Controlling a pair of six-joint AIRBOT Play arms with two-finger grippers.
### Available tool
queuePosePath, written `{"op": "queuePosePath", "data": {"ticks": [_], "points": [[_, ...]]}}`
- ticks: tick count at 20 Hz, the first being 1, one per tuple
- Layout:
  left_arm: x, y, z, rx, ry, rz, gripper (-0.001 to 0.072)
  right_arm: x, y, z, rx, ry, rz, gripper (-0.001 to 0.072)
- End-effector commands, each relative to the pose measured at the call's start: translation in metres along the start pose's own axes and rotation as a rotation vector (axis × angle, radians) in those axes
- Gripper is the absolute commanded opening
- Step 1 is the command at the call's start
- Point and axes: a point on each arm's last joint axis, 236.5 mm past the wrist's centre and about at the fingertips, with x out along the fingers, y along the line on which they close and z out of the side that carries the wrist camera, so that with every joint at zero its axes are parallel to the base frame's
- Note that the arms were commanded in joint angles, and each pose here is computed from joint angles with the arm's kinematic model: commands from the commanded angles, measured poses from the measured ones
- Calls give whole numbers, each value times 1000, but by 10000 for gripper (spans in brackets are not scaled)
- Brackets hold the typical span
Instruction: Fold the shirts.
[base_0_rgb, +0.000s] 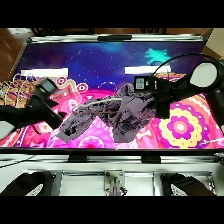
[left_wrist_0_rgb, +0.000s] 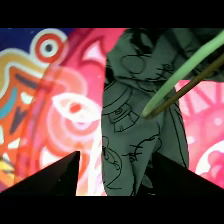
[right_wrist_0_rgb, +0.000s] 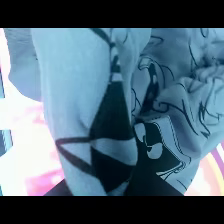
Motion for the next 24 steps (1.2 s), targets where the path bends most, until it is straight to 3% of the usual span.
{"op": "queuePosePath", "data": {"ticks": [1, 4, 9, 12, 15, 16, 19, 24], "points": [[-15, 53, -31, -566, 46, 127, 510, -17, -1, -5, 141, 14, -62, 88], [5, 43, -75, -861, 159, 76, 510, -26, -2, -4, 184, 4, -92, 87], [62, -64, -38, -1074, 160, -451, 550, -38, -18, 7, 238, -58, -188, 87], [94, -100, 7, -1151, 96, -609, 560, -39, -18, 7, 238, -58, -189, 87], [127, -138, 34, -1240, 93, -733, 568, -39, -18, 6, 240, -57, -188, 87], [133, -145, 46, -1265, 80, -779, 608, -39, -18, 6, 243, -58, -188, 87], [140, -142, 90, -1322, -31, -902, 610, -38, -17, 6, 256, -59, -187, 87], [152, -139, 114, -1289, -70, -928, 609, -39, -17, 6, 256, -59, -187, 88]]}}
